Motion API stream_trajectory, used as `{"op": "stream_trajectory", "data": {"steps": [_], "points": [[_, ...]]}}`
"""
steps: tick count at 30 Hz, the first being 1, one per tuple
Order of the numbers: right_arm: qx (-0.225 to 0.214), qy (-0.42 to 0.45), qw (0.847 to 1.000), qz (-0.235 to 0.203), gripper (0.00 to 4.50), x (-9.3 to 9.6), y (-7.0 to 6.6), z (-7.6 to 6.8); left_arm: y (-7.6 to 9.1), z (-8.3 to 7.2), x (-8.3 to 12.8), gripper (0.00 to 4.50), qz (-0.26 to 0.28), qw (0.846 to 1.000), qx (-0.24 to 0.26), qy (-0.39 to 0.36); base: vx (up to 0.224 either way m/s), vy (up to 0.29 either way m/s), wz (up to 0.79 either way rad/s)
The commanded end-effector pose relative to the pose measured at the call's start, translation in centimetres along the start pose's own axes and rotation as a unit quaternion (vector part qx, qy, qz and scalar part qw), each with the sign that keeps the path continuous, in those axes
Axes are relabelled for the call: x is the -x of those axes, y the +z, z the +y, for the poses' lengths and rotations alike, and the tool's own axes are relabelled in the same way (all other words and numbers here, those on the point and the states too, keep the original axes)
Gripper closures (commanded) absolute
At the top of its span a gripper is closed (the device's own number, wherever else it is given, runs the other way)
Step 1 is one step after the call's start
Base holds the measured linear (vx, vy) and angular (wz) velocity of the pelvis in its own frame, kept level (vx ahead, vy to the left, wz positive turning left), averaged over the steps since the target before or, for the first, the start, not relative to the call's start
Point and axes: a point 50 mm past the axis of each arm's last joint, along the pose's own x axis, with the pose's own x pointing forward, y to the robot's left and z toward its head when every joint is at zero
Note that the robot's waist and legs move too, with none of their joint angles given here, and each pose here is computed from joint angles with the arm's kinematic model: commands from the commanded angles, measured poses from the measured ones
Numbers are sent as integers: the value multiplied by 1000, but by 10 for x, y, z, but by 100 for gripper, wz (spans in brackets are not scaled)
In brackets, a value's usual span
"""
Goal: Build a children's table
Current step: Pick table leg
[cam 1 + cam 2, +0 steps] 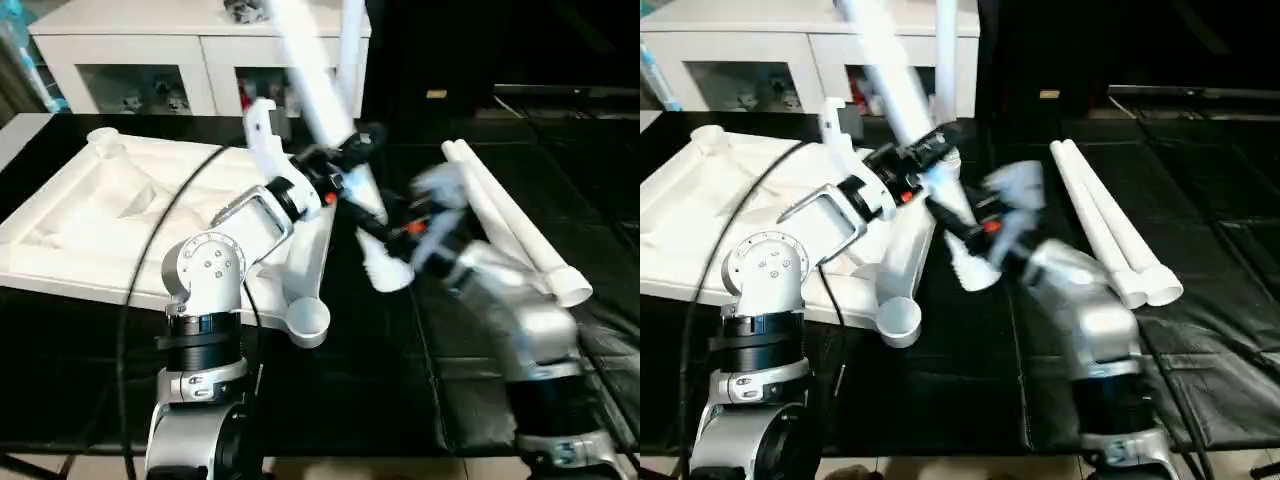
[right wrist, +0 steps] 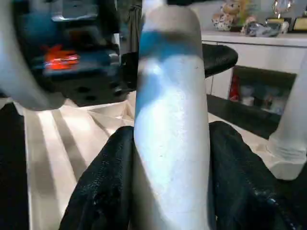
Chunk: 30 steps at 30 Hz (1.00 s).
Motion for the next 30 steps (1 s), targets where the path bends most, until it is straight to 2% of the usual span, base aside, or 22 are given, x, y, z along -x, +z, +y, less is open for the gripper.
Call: {"op": "stream_trajectory", "data": {"steps": [1,5,13,19,20,21,26,28,30], "points": [[23,-11,1000,-14,266,-3,7,0,-4,-10,-9,126,-10,1000,14,6,0,0,0],[40,-14,999,-14,266,-6,5,1,-4,-7,-10,155,-18,999,-4,32,0,0,0],[60,-24,998,-11,266,-9,4,1,-2,-15,-13,217,-37,999,22,29,0,0,0],[69,-27,997,-7,266,-12,4,2,0,-14,-13,265,-44,998,28,39,0,0,0],[44,-15,999,-9,266,-13,2,3,1,-13,-14,265,-46,998,26,43,0,0,0],[29,-10,1000,-7,210,-13,0,4,2,-12,-14,269,-48,998,23,46,0,0,0],[17,-3,1000,1,180,-12,-1,6,10,-9,-14,270,-55,997,3,47,0,0,0],[11,-19,1000,-2,158,-11,-1,2,16,-6,-13,270,-58,997,-19,49,0,0,0],[-16,-38,999,2,144,-9,-2,-3,23,-1,-12,270,-62,996,-33,54,0,0,0]]}}
